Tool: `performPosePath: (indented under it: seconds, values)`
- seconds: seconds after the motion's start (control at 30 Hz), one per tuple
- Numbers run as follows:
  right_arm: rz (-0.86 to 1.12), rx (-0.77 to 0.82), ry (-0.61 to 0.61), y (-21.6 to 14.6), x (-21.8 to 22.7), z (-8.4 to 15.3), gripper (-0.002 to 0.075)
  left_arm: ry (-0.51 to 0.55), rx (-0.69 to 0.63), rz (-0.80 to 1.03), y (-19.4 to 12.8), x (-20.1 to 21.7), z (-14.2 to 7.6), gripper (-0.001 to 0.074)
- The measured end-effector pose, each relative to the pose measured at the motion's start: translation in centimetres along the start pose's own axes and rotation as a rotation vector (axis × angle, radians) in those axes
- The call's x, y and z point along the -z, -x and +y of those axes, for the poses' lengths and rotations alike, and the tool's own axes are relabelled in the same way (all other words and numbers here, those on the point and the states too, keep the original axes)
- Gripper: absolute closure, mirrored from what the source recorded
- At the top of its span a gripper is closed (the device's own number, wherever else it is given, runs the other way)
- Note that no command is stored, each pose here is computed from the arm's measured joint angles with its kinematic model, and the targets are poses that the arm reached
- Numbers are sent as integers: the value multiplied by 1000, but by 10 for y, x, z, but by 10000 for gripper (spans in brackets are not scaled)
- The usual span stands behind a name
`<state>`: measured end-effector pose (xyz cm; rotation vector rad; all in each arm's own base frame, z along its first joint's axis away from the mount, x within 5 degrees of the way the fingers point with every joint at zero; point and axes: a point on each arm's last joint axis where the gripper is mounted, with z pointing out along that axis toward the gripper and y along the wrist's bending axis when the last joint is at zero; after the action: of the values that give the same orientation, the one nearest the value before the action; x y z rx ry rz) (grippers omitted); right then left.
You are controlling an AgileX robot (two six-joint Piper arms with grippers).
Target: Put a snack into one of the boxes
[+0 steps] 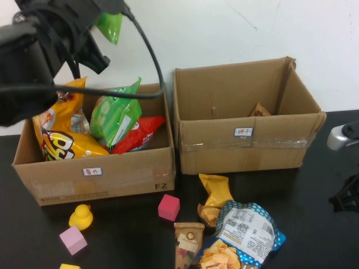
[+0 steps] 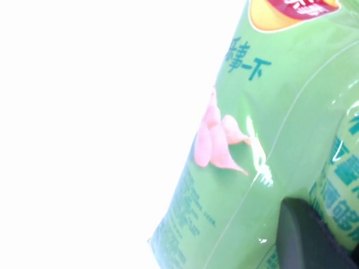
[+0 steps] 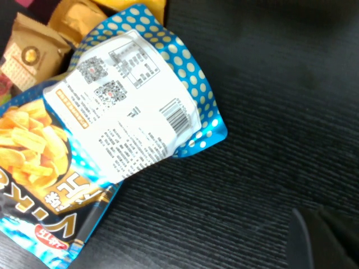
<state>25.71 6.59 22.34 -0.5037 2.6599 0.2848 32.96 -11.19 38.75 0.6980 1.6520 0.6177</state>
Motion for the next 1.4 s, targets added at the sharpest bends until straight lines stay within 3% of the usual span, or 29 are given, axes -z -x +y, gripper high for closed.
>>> performPosePath:
  seconds: [0.23,0.3,0.37,0.5,0.6,0.7,0.8,0.87,0.97,1.23,1.4]
  values:
    - [-5,0,-1,0,0,0,727,-155,-58,15,-25,-53,-43,721]
    - [-6,-1,-1,1,0,0,727,-183,-75,42,-33,-64,-56,673]
    - [-7,-2,0,1,0,0,727,-202,-90,72,-40,-73,-68,549]
    - [-8,-4,1,1,0,0,727,-166,-92,158,-51,-82,-72,225]
    - [-5,-7,5,0,0,0,727,-101,-90,220,-54,-83,-64,126]
    - [-2,-7,7,0,0,1,727,-34,-89,271,-52,-80,-56,171]
    - [-2,-7,7,0,0,1,727,15,-82,288,-43,-70,-48,367]
    - [-2,-7,7,0,0,1,727,29,-55,271,-33,-60,-45,550]
    - [-6,-4,6,0,1,1,727,46,9,216,-14,-42,-38,679]
    - [-78,72,-20,0,25,5,727,31,235,-27,44,36,-15,733]
    - [-149,132,-45,-1,47,8,727,-84,462,-207,76,88,-13,735]
